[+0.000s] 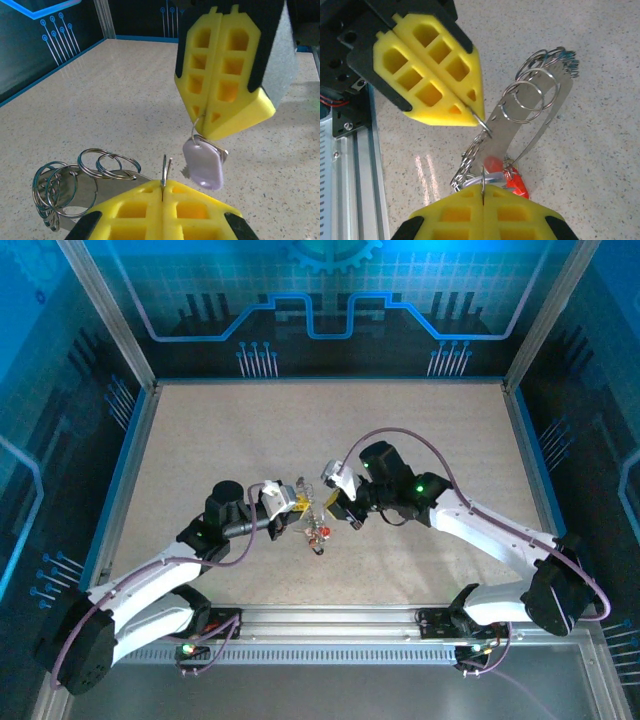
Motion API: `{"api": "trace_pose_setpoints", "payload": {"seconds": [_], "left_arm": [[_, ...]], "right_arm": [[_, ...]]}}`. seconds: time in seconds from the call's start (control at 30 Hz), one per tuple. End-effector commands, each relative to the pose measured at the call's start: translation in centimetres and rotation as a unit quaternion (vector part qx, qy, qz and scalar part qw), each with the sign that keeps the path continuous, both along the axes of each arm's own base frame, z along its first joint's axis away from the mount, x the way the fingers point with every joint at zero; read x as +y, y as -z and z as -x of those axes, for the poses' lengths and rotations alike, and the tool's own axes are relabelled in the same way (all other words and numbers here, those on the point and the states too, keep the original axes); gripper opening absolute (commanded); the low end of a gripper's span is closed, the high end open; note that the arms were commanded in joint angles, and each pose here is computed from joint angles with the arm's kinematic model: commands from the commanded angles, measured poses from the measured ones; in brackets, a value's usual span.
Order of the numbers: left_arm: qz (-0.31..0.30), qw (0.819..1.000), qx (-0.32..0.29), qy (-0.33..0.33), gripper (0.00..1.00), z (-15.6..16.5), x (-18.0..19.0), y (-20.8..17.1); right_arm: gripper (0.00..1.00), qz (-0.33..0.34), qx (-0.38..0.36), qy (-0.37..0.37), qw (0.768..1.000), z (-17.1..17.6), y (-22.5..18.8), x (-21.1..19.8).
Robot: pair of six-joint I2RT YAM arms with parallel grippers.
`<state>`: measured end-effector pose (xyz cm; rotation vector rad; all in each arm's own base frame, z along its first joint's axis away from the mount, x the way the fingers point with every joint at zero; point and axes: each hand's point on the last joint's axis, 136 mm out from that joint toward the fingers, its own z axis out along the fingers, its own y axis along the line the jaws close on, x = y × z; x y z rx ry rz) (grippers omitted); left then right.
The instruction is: Put the keys on the keyring
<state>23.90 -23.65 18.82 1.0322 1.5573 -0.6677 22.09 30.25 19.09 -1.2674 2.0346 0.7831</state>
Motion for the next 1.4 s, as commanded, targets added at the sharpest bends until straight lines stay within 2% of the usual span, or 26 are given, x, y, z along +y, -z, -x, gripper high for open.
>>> {"api": "trace_pose_setpoints", "payload": {"seconds": [0.0, 0.43, 0.87, 1.1, 1.37], "left_arm": [[0.020, 0.999, -0.051, 0.004, 0.00, -0.1, -0.3, -2.6], [0.020, 0.998, -0.059, 0.021, 0.00, 0.8, -0.6, -2.7], [0.018, 0.998, -0.061, 0.017, 0.00, 0.6, -0.6, -2.7], [0.019, 0.998, -0.063, 0.021, 0.00, 0.8, -0.7, -2.8], [0.023, 0.997, -0.069, 0.020, 0.00, 0.7, -0.7, -3.1]], "right_arm": [[0.00, 0.015, -0.015, -0.021, 1.000, 0.4, -0.5, 0.9], [0.00, -0.015, -0.011, -0.031, 0.999, 0.4, -1.4, 2.7], [0.00, -0.038, -0.004, -0.016, 0.999, 0.0, -2.3, 1.8], [0.00, -0.050, 0.014, 0.010, 0.999, -1.2, -2.1, 1.1], [0.00, -0.039, 0.043, 0.007, 0.998, -1.6, -1.1, 1.2]]}}
